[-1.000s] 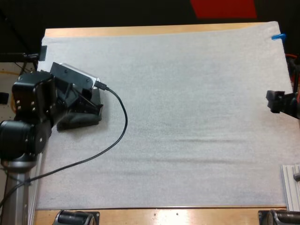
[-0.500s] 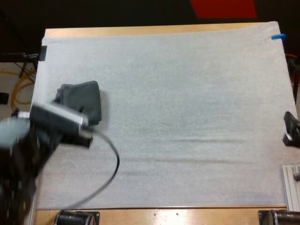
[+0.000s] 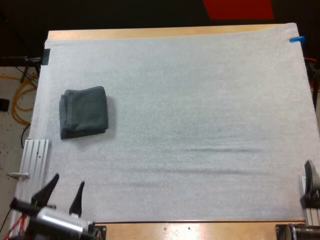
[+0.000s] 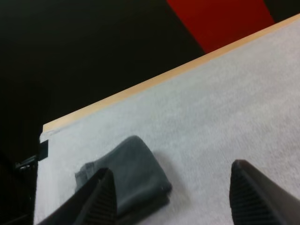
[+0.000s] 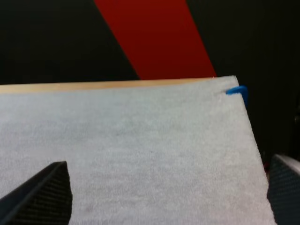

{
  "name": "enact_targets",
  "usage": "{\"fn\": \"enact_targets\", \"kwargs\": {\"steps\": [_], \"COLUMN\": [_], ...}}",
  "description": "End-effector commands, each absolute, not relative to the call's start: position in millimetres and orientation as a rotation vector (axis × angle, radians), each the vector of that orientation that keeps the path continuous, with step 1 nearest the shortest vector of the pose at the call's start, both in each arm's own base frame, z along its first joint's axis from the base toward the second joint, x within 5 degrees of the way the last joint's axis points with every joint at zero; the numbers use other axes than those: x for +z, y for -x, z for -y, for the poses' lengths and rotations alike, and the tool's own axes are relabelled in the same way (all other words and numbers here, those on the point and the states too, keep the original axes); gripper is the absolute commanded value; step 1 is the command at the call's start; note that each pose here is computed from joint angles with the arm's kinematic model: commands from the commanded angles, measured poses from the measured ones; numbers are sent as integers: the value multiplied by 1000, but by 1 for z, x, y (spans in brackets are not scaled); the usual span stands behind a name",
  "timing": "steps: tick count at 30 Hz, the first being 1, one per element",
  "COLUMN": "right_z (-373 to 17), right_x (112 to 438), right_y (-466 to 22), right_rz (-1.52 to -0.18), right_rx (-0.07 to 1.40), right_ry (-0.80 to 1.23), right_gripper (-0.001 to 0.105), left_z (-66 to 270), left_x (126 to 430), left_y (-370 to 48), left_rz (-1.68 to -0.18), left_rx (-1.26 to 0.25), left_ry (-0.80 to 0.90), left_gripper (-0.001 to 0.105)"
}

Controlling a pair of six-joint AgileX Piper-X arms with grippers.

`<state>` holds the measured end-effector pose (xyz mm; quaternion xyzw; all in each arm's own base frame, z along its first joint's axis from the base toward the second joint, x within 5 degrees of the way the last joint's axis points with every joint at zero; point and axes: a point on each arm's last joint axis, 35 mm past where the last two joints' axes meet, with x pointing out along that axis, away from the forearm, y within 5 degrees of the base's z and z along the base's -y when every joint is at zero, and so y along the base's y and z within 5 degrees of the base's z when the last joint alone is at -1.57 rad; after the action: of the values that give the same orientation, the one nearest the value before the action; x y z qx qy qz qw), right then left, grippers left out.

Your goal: Pick towel from pile fold and stack

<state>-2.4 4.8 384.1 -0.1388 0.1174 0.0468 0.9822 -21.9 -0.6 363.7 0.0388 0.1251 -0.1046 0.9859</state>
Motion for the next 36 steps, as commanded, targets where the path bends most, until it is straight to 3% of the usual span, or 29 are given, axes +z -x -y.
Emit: {"fn": "enact_targets", "kwargs": {"steps": [1, 3, 12, 15, 23, 27, 36], "right_z": [-6, -7, -8, -7, -7, -6, -7], "right_x": [380, 374, 367, 367, 368, 356, 323], "right_y": [12, 25, 24, 24, 13, 3, -15], "right_rz": [-202, -154, -197, -193, -125, -164, -268], "right_rx": [88, 80, 117, 115, 107, 113, 212], "right_ry": [296, 301, 283, 277, 309, 304, 290], "right_gripper": [82, 82, 82, 82, 82, 82, 82], "left_z": [0, 0, -4, -3, -4, -3, 2], "left_x": [357, 350, 328, 330, 351, 342, 302], "left_y": [24, 26, 35, 32, 13, 0, -24], "left_rz": [-286, -348, -569, -539, -281, -265, -390], "left_rx": [-203, -198, -125, -123, -23, -5, -62], "left_ry": [-74, -76, -58, -47, 56, 68, 67], "left_gripper": [52, 52, 52, 52, 52, 52, 52]}}
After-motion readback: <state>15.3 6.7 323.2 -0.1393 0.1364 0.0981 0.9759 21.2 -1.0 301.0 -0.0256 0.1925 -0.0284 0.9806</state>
